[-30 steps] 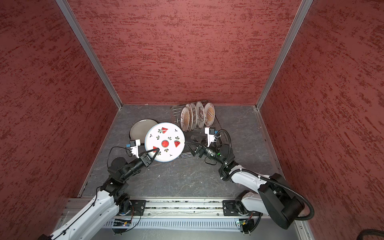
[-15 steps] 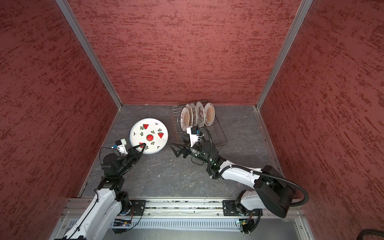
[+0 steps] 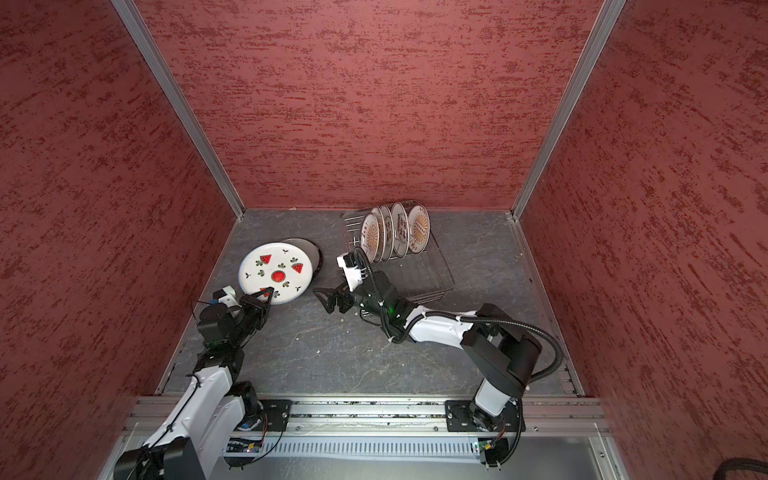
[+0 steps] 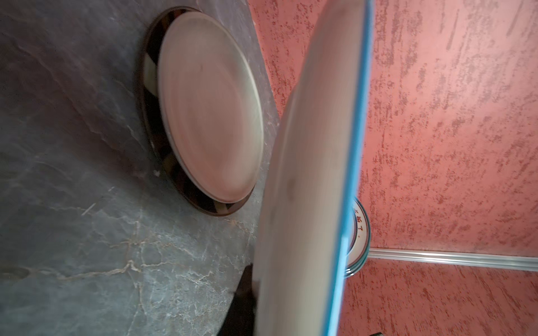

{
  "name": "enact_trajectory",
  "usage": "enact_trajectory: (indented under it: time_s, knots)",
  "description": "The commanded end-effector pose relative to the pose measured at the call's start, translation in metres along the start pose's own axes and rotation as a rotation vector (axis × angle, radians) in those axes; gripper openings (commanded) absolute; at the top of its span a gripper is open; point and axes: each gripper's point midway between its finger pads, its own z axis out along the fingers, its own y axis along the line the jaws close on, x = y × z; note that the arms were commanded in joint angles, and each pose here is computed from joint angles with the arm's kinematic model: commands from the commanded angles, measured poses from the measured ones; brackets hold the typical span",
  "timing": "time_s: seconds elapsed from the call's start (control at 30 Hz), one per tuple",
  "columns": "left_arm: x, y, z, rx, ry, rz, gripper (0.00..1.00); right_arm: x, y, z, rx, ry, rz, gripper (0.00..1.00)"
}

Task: Unload the plates from the dish rack
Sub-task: 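Lower the watermelon plate onto the white plate stack with the left gripper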

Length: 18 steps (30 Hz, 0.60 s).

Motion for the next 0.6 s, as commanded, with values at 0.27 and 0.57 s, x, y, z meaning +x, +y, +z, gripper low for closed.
enact_trajectory:
  time_s: [0.27,0.57]
  knots:
    - [-0.037,-0.046,0.009,0.074,-0.121,0.113,0.0,0.003,-0.008,0.03,0.032,0.031,-0.05,0.97]
    - [-0.043,-0.049,0.04,0.07,-0.097,0.12,0.0,0.011,-0.017,0.043,0.062,0.065,-0.056,0.96]
